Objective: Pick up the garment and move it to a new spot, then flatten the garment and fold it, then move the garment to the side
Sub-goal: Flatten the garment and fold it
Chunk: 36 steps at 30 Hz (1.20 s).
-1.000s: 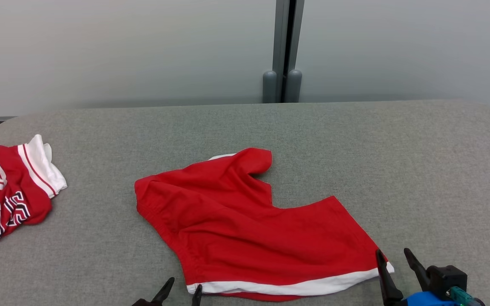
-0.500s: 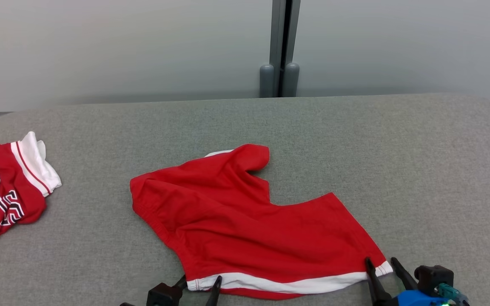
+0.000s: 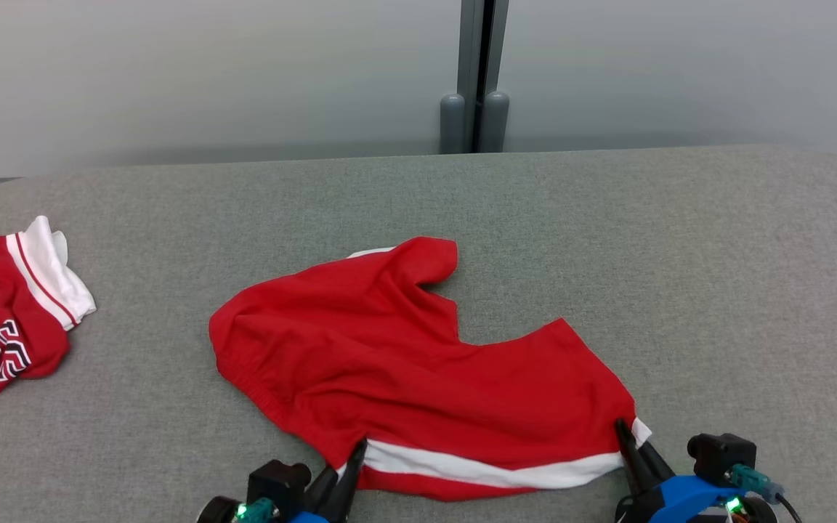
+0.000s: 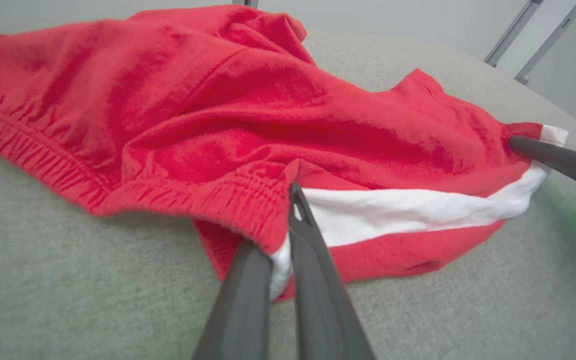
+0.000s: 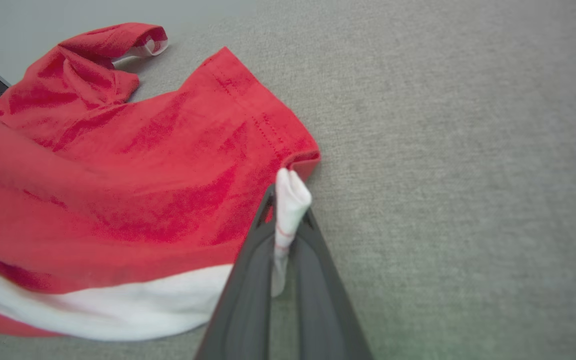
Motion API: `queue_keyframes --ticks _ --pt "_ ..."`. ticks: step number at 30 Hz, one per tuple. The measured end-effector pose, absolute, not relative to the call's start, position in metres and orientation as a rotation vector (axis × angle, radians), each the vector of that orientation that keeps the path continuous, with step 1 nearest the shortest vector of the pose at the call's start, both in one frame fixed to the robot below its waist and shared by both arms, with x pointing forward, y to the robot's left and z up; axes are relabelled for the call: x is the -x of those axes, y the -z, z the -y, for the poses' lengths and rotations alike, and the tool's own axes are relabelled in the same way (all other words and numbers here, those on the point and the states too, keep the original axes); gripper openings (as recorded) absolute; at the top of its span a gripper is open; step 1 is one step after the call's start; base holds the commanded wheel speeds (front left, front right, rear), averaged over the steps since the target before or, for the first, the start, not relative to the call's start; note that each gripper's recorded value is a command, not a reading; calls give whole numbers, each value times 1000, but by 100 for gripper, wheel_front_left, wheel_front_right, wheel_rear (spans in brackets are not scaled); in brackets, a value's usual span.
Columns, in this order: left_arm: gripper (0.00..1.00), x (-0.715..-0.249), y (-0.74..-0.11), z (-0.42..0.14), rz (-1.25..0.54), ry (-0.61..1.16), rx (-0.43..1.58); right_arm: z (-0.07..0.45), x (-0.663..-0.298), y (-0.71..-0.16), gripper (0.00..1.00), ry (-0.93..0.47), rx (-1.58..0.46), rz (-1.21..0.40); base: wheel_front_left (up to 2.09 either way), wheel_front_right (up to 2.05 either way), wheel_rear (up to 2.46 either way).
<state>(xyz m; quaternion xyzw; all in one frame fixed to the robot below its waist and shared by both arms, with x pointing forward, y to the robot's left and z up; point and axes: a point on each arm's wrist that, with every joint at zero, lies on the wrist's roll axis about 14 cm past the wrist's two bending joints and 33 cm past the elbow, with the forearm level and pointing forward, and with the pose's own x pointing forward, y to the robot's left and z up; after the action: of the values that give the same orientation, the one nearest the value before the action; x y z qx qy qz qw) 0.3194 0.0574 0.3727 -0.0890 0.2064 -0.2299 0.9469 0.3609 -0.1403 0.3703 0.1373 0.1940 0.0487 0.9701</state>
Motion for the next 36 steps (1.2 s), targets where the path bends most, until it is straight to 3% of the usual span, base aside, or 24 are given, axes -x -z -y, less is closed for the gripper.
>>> queue_keyframes --ticks 6,11,28,33,36 --pt "0 -355 -410 -66 -282 438 204 128 -384 -405 0 -145 -297 -270 0 0 0" --pt "0 -399 -450 -77 -144 422 199 115 -426 -456 0 -201 -322 -109 0 0 0" --pt "0 -609 -623 -67 282 556 1 140 -640 -647 0 -165 -611 315 0 0 0" --pt "0 -638 -679 -56 400 574 -8 145 -666 -713 0 -182 -618 467 0 0 0" --pt "0 -642 -700 -44 452 601 15 143 -672 -724 0 -191 -592 492 0 0 0"
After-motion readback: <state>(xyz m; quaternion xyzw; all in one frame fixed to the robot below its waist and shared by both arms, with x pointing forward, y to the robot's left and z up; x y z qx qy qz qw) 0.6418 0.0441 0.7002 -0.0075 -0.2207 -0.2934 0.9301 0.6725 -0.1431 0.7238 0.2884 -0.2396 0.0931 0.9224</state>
